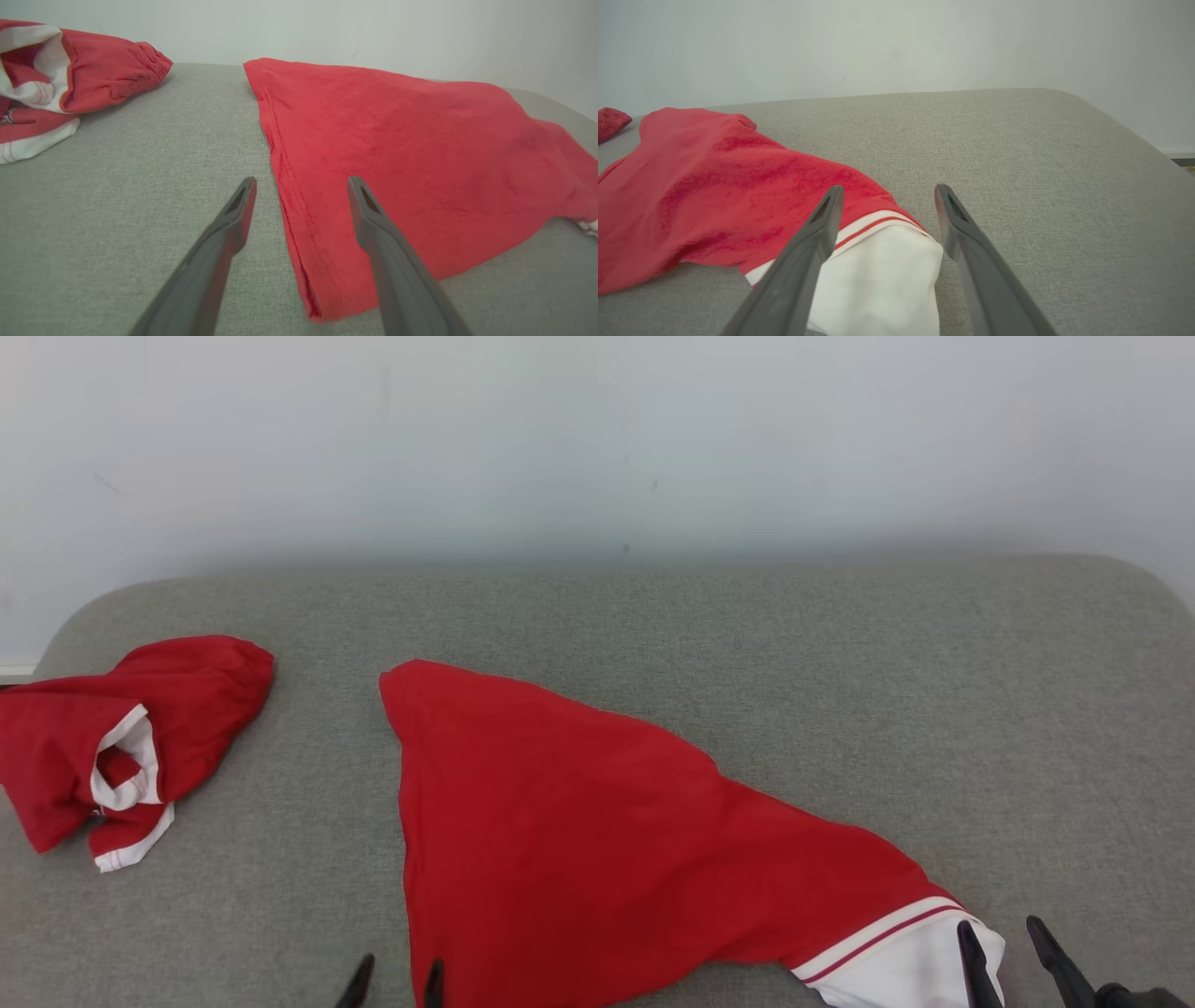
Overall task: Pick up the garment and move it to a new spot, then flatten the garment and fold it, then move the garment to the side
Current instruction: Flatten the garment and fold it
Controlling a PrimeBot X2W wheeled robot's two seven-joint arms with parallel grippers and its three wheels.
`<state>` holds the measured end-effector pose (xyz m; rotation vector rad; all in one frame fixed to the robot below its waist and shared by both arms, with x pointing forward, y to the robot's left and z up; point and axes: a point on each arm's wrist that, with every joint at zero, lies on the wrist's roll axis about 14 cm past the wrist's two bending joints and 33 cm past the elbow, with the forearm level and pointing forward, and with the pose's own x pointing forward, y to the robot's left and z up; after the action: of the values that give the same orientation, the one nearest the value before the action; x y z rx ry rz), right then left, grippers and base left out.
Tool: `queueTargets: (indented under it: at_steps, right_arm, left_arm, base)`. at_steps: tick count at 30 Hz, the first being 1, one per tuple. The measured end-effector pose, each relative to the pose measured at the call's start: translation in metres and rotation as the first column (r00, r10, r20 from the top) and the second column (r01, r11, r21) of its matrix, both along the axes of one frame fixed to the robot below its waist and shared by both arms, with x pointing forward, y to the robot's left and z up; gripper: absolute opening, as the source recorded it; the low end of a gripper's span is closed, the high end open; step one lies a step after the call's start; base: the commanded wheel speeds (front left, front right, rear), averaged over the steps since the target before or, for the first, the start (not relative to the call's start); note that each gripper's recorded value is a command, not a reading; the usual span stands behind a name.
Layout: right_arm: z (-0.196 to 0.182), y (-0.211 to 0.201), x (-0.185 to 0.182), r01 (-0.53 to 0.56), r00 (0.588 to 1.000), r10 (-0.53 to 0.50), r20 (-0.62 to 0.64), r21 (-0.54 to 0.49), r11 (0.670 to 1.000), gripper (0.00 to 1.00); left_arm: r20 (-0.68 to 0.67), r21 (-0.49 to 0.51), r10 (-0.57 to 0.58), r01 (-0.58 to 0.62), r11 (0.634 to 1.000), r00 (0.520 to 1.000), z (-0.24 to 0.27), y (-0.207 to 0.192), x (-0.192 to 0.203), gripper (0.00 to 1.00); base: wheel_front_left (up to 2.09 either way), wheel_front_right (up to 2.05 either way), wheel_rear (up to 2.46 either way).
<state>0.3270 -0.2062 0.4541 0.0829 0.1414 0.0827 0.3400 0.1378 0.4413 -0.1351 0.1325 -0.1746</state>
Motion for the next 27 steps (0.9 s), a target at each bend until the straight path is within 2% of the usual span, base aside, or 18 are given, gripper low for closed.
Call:
queueTargets:
  at_steps: [8,14,22,23,24,25,26,27]
  right_arm:
    - [-0.036,-0.012,-0.02,0.057,0.989,-0.053,-0.138,0.025,0.998,1.0]
    - [-0.057,-0.013,-0.028,0.077,0.975,-0.067,-0.21,0.042,0.996,1.0]
    - [-0.075,-0.006,-0.025,0.064,0.963,-0.047,-0.265,0.057,0.996,1.0]
    - [-0.078,-0.004,-0.024,0.06,0.959,-0.041,-0.279,0.063,0.996,0.84]
    - [-0.081,-0.001,-0.024,0.055,0.957,-0.032,-0.29,0.069,0.996,0.17]
    - [-0.083,0.001,-0.024,0.047,0.955,-0.023,-0.297,0.071,0.996,0.0]
    - [-0.084,0.003,-0.023,0.043,0.955,-0.017,-0.297,0.078,0.996,0.0]
    - [-0.084,0.004,-0.021,0.042,0.955,-0.015,-0.296,0.085,0.995,0.0]
  left_arm:
    - [-0.172,-0.001,-0.12,0.121,0.993,0.978,-0.05,-0.03,-0.021,1.0]
    - [-0.244,-0.003,-0.115,0.118,0.993,0.963,-0.07,-0.025,-0.029,1.0]
    - [-0.273,-0.008,-0.116,0.119,0.993,0.955,-0.078,-0.025,-0.025,1.0]
    - [-0.276,-0.01,-0.117,0.119,0.993,0.954,-0.078,-0.026,-0.024,1.0]
    - [-0.279,-0.014,-0.121,0.122,0.992,0.953,-0.079,-0.027,-0.024,1.0]
    - [-0.284,-0.018,-0.124,0.124,0.992,0.951,-0.08,-0.029,-0.023,0.55]
    - [-0.286,-0.029,-0.122,0.119,0.993,0.95,-0.08,-0.029,-0.023,0.08]
    - [-0.288,-0.031,-0.121,0.117,0.993,0.95,-0.081,-0.029,-0.022,0.0]
  base:
    - [0.0,0.0,0.0]
    - [0.0,0.0,0.0]
    - [0.0,0.0,0.0]
    - [0.0,0.0,0.0]
    - [0.0,0.0,0.0]
    - [0.0,0.0,0.0]
    - [0.0,0.0,0.0]
    - [0.0,0.0,0.0]
